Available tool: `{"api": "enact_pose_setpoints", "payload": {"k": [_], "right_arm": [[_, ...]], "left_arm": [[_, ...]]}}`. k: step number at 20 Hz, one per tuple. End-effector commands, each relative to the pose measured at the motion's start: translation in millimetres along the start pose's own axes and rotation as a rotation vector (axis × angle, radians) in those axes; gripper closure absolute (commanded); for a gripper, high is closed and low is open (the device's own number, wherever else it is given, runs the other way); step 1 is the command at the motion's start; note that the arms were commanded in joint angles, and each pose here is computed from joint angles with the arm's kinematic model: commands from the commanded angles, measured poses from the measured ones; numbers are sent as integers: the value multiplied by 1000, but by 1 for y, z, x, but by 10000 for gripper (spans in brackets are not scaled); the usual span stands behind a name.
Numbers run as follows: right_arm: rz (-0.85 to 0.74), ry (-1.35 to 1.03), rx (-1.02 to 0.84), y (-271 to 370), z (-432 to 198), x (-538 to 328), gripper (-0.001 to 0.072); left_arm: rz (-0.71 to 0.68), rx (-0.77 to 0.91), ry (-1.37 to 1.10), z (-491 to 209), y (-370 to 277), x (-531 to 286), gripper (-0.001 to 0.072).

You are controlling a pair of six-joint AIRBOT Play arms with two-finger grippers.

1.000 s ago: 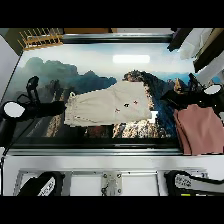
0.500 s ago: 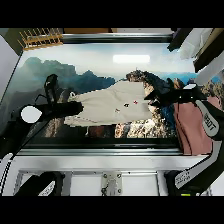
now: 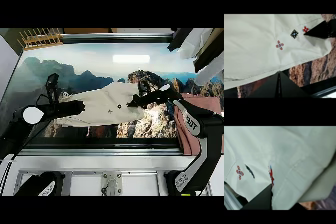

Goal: Fold the clothes and pants, and hang the long-sleeved shirts on hangers.

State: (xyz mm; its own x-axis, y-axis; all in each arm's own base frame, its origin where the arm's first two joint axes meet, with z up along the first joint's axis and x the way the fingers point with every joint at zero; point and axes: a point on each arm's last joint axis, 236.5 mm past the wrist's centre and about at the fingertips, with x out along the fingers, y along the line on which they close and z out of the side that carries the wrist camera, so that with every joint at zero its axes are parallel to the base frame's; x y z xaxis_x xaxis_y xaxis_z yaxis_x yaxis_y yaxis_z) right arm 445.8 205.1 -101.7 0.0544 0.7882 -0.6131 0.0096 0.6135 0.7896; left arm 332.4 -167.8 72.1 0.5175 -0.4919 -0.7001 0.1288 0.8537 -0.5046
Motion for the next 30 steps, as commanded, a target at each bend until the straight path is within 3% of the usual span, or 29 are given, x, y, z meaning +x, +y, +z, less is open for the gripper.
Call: {"api": "enact_pose_setpoints", "payload": {"k": [1,4,8,11,15,19,26,30], "right_arm": [[10,-34,-73,17,9,-5,712],[-78,-213,-82,24,48,-83,712],[-256,-634,24,8,81,-277,712],[-405,-901,106,-3,49,-411,712],[-655,-1064,220,-15,-27,-511,713],[-823,-1083,374,-26,-92,-537,712],[-884,-922,600,-55,-182,-472,713],[-1036,-789,685,-100,-241,-440,712]], "left_arm": [[0,0,2,-1,0,0,699],[0,0,2,-1,0,0,699],[0,1,2,0,0,0,699],[1,1,2,-1,0,0,699],[0,1,0,0,0,0,698],[1,1,3,-1,0,0,699],[2,1,14,-4,0,0,699],[3,2,31,-8,1,0,699]]}}
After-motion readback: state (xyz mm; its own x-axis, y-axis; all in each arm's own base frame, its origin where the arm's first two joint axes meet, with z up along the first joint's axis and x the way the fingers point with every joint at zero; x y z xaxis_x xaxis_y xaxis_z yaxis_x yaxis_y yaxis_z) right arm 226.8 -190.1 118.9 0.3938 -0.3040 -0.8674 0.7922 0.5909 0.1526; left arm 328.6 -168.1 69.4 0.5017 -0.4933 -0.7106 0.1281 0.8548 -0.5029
